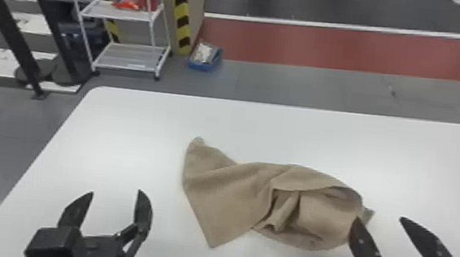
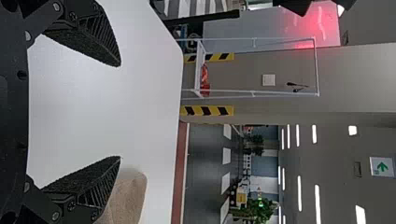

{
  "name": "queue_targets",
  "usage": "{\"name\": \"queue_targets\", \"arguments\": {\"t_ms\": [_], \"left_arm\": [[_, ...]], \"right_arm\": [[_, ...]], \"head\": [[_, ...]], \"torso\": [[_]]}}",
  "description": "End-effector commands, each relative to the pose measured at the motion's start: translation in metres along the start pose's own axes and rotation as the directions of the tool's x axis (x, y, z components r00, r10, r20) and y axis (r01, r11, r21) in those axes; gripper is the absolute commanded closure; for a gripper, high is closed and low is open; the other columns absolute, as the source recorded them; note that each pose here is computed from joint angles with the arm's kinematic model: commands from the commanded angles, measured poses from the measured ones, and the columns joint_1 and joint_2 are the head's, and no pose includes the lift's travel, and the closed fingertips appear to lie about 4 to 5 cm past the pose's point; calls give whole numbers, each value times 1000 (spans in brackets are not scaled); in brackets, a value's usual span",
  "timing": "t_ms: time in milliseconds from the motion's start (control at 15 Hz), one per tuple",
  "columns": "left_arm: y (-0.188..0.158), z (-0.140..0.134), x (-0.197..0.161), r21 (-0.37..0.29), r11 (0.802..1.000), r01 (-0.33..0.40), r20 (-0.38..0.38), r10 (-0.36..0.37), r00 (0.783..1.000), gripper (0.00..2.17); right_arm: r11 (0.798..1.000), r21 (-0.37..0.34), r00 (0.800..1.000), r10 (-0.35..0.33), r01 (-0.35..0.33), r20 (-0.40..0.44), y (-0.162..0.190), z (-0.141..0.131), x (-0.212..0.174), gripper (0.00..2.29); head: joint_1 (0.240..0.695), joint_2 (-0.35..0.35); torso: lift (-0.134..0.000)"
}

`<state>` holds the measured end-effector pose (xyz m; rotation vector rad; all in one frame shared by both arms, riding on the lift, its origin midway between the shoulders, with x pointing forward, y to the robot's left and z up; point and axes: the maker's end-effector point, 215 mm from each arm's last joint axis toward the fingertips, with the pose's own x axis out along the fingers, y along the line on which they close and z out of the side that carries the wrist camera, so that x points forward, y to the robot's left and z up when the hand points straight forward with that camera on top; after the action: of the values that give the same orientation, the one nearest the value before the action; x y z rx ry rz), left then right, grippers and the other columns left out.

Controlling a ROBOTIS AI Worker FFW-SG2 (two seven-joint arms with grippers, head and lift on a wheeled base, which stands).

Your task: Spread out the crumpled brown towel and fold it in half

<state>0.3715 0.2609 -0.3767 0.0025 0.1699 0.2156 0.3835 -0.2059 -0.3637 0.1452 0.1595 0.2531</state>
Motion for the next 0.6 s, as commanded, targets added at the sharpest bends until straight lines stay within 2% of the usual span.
{"name": "queue_targets", "arguments": {"t_ms": [0, 533], "left_arm": [[-1, 1, 0, -1, 1000, 2, 1, -2, 1000, 194], [-2, 0, -1, -2, 1000, 3, 0, -3, 1000, 194]], "right_arm": [[1000, 0, 1000, -1, 1, 3, 0, 1, -1, 167], [1000, -2, 1000, 0, 0, 3, 0, 1, -1, 167]], "head": [[695, 84], [695, 81]], "torso": [[-124], [-124]]}}
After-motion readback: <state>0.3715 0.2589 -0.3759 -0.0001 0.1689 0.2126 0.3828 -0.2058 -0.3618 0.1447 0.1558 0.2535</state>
